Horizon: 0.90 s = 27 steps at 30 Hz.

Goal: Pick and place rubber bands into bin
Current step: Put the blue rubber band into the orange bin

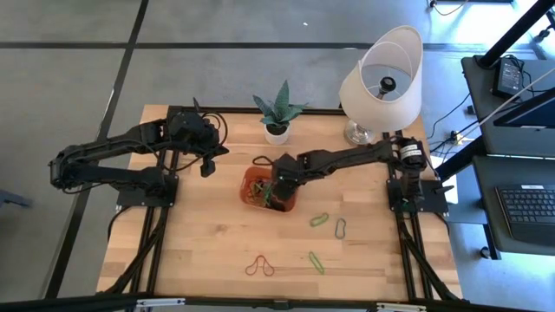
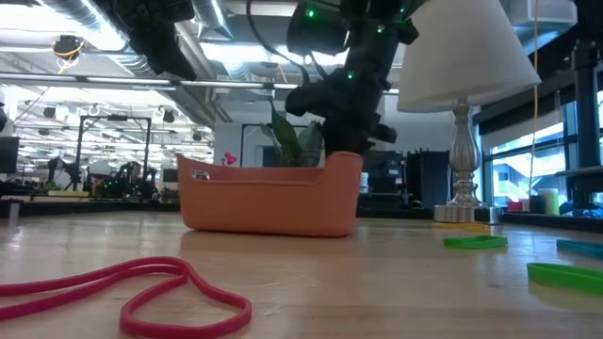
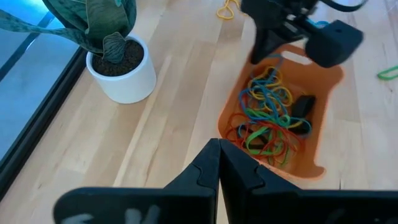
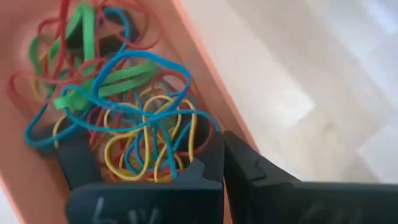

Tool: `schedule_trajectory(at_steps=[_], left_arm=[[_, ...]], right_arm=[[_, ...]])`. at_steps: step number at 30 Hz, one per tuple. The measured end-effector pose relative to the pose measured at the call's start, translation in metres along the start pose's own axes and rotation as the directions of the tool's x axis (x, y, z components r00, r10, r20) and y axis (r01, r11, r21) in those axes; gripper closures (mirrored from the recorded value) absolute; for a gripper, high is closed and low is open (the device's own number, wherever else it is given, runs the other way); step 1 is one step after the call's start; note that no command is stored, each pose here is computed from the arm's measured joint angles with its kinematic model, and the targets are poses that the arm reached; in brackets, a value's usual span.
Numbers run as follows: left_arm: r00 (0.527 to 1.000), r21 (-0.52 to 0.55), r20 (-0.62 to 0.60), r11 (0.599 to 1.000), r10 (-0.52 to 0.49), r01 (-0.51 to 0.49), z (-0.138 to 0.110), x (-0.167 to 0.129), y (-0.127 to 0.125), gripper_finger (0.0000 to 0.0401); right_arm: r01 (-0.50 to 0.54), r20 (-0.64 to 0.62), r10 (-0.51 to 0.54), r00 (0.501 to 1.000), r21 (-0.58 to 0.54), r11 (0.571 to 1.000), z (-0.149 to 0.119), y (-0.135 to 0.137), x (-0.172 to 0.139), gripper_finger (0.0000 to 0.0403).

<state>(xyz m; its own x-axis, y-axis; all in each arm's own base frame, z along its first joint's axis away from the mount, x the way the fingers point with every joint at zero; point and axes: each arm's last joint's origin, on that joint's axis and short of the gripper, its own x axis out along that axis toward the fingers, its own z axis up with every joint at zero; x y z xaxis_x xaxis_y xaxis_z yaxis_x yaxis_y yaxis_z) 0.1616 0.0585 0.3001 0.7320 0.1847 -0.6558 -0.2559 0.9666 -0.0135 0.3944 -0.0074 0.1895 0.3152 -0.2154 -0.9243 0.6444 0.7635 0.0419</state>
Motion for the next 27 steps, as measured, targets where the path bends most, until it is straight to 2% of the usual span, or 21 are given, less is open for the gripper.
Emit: schedule_trajectory(at_steps=[7,14,21,27], left_arm=[[1.000,0.000,0.000,1.000,0.000,0.000,0.000,0.000,0.000,0.0398],[1.000,0.000,0.000,1.000,0.000,0.000,0.000,0.000,0.000,0.0398],[1.000,0.000,0.000,1.000,0.000,0.000,0.000,0.000,0.000,0.0398],[1.000,0.008,0.000,1.000,0.002,-0.002,0.000,0.000,0.000,0.0398]], right_arm=[[0.035,0.019,-0.034,0.999,-0.020,0.999,0.014,-0.018,0.004,0.0403],[0.031,0.019,-0.030,0.999,-0.037,0.999,0.014,-0.018,0.004,0.0403],[-0.110,0.004,0.110,0.994,-0.009,0.994,0.019,-0.011,-0.010,0.0383],[-0.178,0.087,0.179,0.980,-0.029,0.984,0.034,0.005,-0.033,0.0344]])
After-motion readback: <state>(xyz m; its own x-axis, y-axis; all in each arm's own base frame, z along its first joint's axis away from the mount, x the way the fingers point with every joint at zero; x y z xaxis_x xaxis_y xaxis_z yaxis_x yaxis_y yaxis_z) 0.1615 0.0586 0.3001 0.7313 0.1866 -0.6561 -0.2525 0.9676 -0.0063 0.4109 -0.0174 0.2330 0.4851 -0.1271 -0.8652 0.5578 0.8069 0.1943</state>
